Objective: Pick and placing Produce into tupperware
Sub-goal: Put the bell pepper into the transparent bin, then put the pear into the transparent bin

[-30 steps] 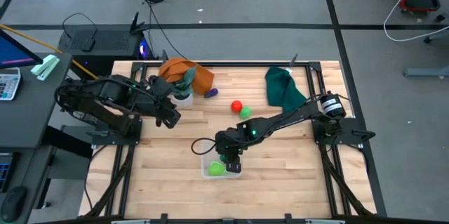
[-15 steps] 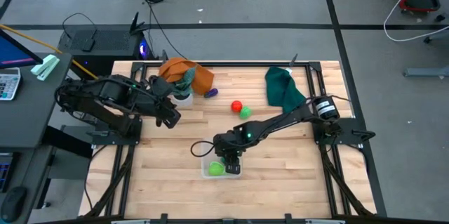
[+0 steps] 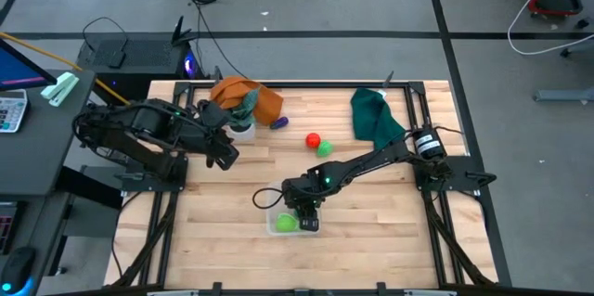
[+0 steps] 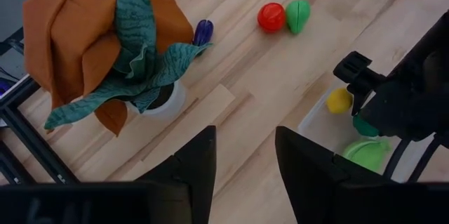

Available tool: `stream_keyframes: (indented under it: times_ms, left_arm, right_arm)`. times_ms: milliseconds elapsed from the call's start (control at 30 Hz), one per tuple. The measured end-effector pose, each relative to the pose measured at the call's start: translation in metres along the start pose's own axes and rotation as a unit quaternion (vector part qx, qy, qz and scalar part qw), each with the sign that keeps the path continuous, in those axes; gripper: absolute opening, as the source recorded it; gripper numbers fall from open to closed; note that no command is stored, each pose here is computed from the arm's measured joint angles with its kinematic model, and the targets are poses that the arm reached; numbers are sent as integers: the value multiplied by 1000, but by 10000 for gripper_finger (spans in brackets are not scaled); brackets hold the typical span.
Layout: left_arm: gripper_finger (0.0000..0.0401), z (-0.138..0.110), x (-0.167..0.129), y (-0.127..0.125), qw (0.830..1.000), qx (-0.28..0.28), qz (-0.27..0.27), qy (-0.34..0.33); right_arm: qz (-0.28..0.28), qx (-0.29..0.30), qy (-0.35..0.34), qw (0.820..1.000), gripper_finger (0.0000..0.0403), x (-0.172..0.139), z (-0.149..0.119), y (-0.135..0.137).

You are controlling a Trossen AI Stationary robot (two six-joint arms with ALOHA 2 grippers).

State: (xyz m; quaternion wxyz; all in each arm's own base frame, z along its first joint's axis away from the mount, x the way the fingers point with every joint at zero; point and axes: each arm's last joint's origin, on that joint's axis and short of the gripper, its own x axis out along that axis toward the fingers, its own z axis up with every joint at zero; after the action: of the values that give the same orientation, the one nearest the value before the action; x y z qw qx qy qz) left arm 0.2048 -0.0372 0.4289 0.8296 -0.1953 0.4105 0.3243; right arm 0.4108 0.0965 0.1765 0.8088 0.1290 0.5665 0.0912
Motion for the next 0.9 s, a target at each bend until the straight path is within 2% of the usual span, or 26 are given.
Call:
stream_keyframes:
  times_ms: [500, 667, 900]
  left_arm:
    - [153, 0, 0, 0, 1000, -2, 0, 0]
    - [157, 0, 0, 0, 1000, -2, 0, 0]
    - [150, 0, 0, 0, 1000, -11, 0, 0]
  right_arm:
    - [1, -3, 7, 1000, 250, -8, -1, 3]
    - [3, -14, -21, 1000, 249, -35, 11, 9]
    - [-68, -46, -22, 996, 243, -81, 19, 14]
